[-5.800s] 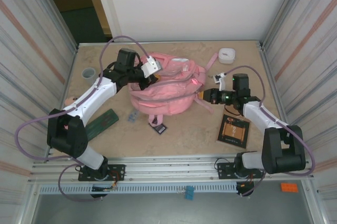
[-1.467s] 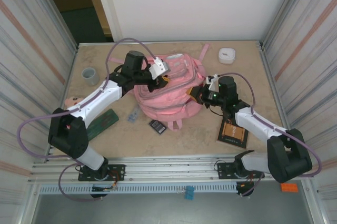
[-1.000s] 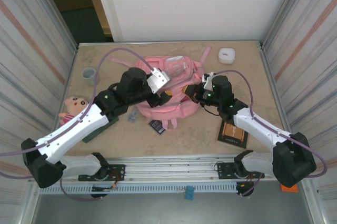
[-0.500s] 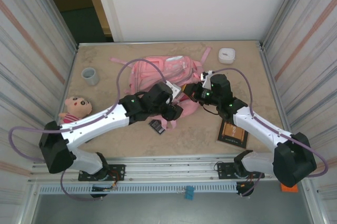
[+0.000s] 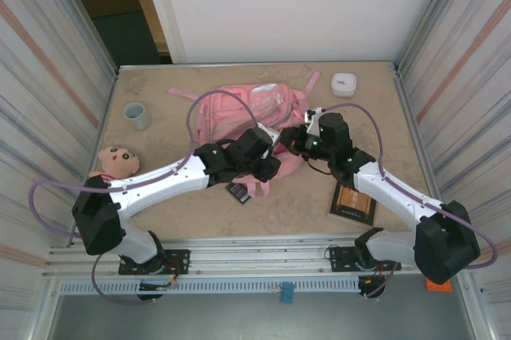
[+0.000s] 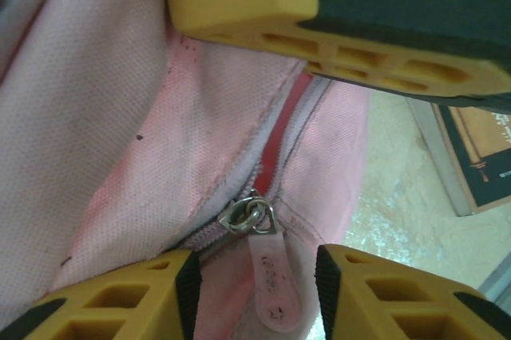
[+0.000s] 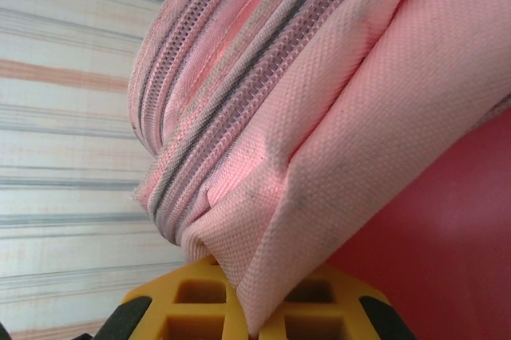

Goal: Pack the student bag

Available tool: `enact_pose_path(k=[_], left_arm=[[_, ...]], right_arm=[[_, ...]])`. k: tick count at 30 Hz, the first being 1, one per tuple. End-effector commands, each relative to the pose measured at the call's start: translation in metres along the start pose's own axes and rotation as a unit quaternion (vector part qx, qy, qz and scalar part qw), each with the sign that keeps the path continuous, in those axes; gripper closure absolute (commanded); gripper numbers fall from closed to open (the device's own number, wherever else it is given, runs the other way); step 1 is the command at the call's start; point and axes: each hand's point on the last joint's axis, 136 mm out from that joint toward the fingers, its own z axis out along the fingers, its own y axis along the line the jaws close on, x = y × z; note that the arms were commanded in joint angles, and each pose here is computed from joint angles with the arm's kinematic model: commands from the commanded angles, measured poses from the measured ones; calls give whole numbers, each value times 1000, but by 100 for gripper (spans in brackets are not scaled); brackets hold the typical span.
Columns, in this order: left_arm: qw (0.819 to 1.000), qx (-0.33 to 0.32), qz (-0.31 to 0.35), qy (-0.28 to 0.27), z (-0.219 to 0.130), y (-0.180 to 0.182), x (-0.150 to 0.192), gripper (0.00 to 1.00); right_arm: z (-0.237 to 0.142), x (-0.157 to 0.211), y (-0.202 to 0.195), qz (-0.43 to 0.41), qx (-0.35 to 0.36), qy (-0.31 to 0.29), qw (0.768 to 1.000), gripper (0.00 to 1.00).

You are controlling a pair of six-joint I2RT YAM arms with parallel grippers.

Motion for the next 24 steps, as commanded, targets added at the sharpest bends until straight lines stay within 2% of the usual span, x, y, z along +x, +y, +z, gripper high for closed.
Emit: enact_pose_path(k=[1,6,10,24], left_arm=[[999,-35,-13,6,1,10,1,65],[999,-45,-16,10,-1,16,10,90],[1000,-18,-14,5,-7,14,16,100],[999,27,-43,-18,-28,50,48,100]], right_arm=[[-16,-18,64,-46,-83,-33,995,100],[-18,-16,56,-50,-64,-34,996,100],[-19,-18,48,-50,-54,-29,997,100],[-58,-56,10,-45,-6,-52,998,100]])
